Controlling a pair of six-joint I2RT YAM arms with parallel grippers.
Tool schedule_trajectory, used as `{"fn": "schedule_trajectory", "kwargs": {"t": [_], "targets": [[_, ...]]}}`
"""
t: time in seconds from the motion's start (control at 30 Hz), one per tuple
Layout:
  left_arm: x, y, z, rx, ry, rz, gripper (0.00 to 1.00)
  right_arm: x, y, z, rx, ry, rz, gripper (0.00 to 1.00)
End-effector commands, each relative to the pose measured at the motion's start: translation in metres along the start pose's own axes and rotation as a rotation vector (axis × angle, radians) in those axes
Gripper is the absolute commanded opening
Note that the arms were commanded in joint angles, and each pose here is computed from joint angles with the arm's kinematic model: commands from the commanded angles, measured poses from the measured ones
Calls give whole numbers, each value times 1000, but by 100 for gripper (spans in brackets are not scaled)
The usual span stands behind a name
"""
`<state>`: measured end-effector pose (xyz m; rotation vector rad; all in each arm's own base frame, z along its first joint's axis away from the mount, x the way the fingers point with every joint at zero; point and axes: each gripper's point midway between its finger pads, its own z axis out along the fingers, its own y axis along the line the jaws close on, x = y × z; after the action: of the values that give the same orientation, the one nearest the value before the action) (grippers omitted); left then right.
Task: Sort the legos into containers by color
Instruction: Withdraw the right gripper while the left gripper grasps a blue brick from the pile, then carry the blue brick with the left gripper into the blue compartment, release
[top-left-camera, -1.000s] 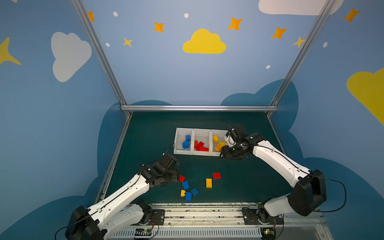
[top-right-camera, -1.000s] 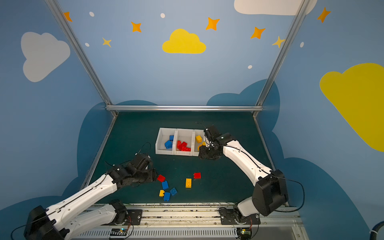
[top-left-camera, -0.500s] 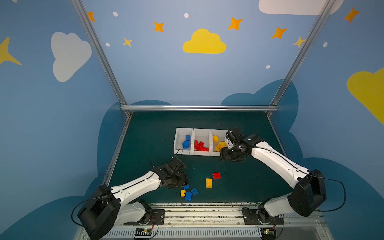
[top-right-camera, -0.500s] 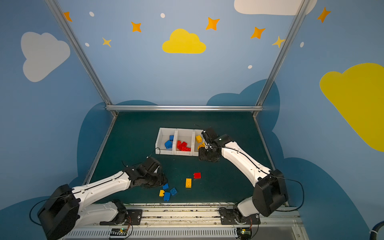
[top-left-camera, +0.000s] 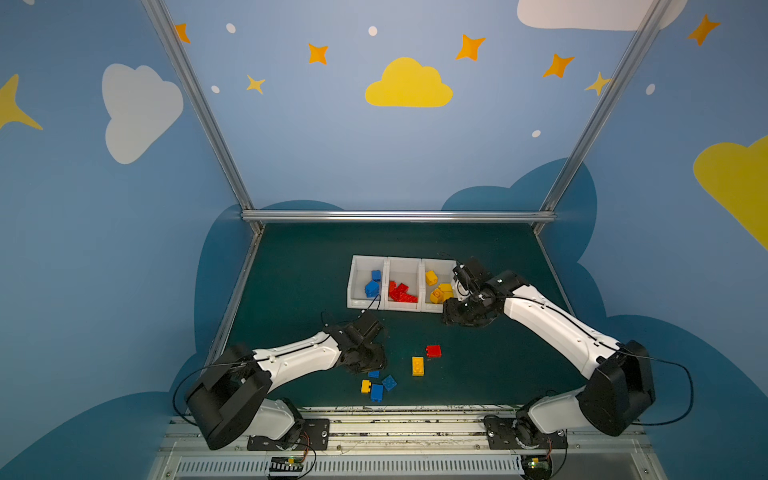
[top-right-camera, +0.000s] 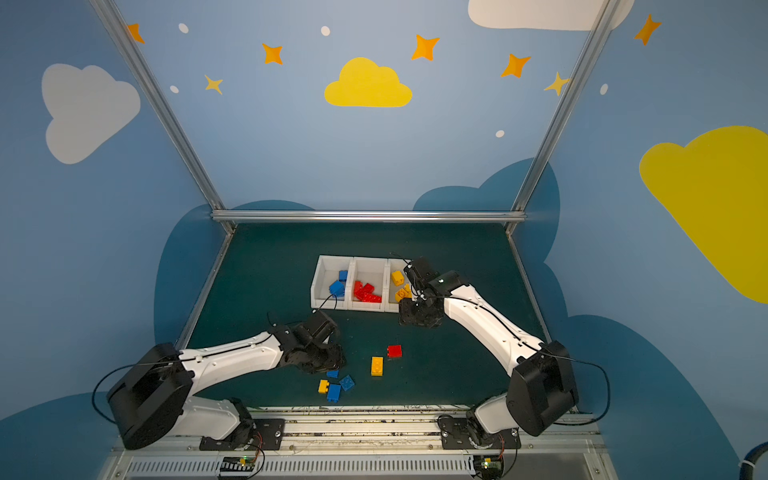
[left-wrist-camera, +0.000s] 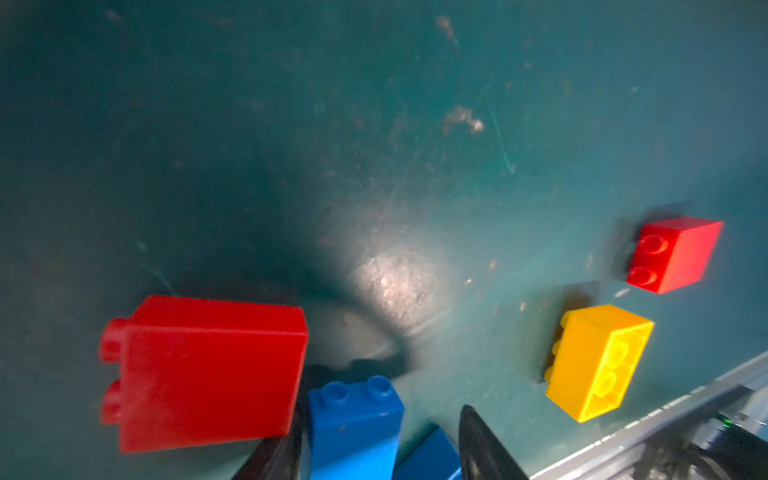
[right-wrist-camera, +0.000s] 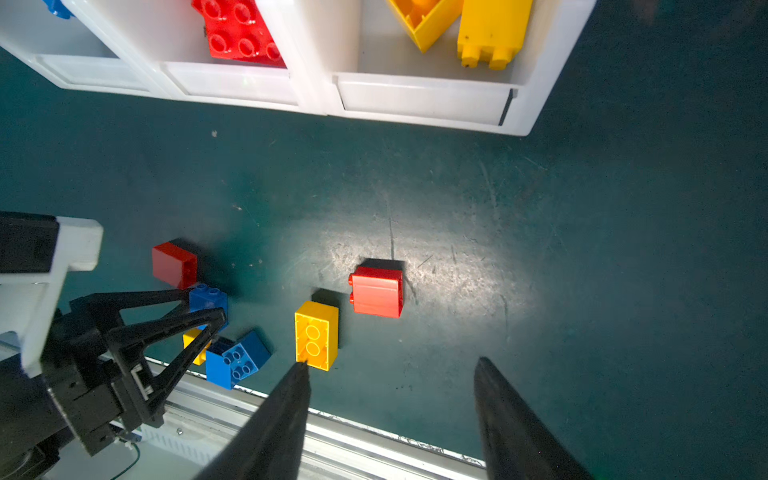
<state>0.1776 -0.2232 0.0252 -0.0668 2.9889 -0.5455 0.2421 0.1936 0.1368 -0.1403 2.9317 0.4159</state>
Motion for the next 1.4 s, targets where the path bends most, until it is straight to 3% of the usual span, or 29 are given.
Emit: {"fn": "schedule_trajectory", "kwargs": {"t": [0.0, 0.3, 0.47, 0.73, 1.03, 1.37], "targets": [[8, 16, -4, -131, 29, 30, 59, 7, -5, -9, 11, -18, 9, 63], [12, 16, 0, -285, 57, 130, 52, 16, -11, -10, 19, -21, 16, 62], [13, 19, 4, -357, 64, 172, 41, 18, -15, -14, 26, -28, 16, 62], [-1, 7, -3, -344, 10, 206, 33, 22, -21, -18, 40, -41, 26, 61], [-82, -23, -54, -272, -229, 206, 33, 18, -20, -25, 43, -60, 30, 61], [-204, -11, -94, -195, -373, 148, 35, 18, -23, -35, 55, -75, 38, 60]]}}
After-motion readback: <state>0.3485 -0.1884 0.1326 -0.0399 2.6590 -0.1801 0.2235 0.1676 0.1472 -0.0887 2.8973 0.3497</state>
